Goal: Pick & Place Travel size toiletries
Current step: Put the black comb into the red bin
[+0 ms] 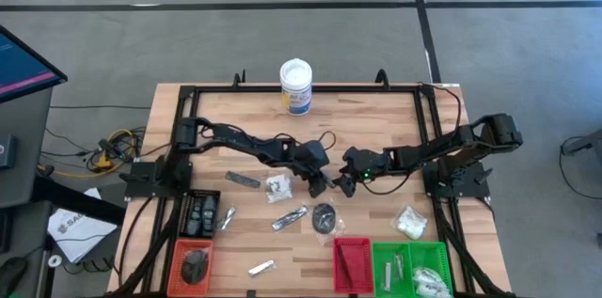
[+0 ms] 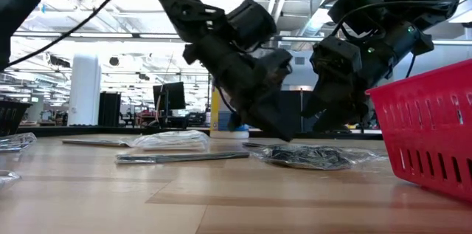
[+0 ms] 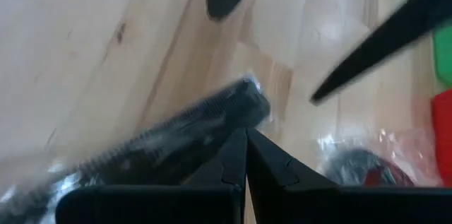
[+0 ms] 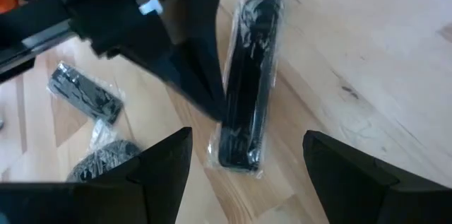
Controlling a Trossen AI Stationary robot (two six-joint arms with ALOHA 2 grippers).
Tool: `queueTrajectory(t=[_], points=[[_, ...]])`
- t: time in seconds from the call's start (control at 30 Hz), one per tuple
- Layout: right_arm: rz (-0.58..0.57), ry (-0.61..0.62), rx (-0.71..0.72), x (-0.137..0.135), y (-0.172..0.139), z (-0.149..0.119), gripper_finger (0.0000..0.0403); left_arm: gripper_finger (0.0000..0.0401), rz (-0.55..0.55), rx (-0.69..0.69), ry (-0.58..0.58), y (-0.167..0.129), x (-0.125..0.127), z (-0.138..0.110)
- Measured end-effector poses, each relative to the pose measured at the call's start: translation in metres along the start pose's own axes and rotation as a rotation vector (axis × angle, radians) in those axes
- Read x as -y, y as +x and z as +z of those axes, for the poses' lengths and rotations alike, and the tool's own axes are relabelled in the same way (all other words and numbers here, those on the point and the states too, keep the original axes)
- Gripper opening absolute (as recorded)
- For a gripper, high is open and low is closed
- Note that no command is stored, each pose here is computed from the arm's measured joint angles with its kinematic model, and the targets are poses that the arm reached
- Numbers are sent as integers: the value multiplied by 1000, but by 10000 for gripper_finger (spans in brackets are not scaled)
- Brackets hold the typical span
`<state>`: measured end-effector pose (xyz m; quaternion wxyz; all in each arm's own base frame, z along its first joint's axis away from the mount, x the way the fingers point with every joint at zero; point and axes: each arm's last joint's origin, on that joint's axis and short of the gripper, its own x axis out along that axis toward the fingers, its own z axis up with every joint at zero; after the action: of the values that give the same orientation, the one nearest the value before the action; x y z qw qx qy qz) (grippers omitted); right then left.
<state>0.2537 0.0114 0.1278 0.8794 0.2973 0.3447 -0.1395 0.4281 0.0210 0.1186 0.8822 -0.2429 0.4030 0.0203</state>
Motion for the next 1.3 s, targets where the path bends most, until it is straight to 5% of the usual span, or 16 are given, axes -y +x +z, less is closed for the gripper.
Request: queueTrajectory(t=[0.67,1.07,1.3], points=[[-16,3,-16,2,0,-1,260,0,78,64,-261,5,-32,14],[-26,10,-12,5,0,1,260,0,7,152,-168,-23,-15,28],[-102,-24,53,8,0,4,260,0,104,93,-262,-40,-40,-4]])
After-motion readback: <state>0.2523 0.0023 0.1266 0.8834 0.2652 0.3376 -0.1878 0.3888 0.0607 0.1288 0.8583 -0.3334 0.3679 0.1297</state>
